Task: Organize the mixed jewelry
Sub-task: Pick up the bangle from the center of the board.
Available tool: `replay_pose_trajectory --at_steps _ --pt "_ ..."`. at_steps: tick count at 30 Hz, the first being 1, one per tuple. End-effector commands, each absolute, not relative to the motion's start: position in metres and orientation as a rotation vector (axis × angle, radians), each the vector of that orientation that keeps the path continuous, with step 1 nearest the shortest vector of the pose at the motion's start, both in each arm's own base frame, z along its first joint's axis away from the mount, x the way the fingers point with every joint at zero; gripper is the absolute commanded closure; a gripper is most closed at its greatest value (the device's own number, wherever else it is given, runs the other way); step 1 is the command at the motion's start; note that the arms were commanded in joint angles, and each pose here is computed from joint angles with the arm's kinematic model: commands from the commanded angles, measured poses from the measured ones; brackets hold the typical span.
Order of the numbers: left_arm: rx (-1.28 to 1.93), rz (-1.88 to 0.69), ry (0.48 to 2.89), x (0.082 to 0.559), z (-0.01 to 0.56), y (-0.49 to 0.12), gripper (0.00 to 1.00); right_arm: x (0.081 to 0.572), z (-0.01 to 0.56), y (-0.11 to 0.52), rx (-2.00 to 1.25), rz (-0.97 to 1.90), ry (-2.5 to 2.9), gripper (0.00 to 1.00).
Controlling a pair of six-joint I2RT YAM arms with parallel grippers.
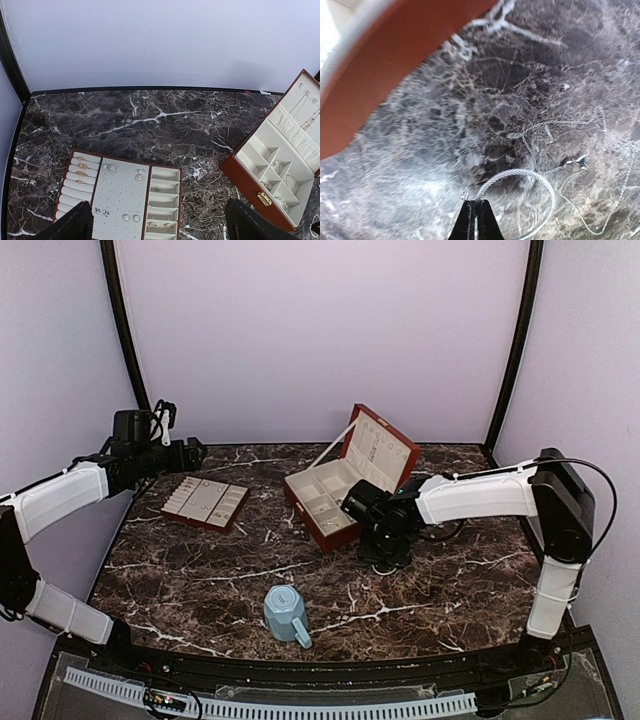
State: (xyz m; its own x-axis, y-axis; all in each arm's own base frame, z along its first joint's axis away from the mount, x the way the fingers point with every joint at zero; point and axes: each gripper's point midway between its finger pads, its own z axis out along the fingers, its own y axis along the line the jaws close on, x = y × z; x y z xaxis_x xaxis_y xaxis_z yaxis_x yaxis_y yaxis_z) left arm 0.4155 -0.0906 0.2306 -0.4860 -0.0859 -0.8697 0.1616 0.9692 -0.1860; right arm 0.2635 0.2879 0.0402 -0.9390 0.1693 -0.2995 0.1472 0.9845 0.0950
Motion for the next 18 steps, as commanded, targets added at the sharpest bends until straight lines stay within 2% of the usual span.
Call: replay_pose_trajectory --at_steps 1,18 --pt "0.057 -0.291 2.044 0.415 0.232 -0.091 0.06 0.267 0.064 0.289 0.22 0.158 2.757 1.0" --pt "0.05 -0.287 2.053 0.416 0.229 -0.09 0.06 0.317 0.141 0.312 0.122 0.213 2.61 1.0"
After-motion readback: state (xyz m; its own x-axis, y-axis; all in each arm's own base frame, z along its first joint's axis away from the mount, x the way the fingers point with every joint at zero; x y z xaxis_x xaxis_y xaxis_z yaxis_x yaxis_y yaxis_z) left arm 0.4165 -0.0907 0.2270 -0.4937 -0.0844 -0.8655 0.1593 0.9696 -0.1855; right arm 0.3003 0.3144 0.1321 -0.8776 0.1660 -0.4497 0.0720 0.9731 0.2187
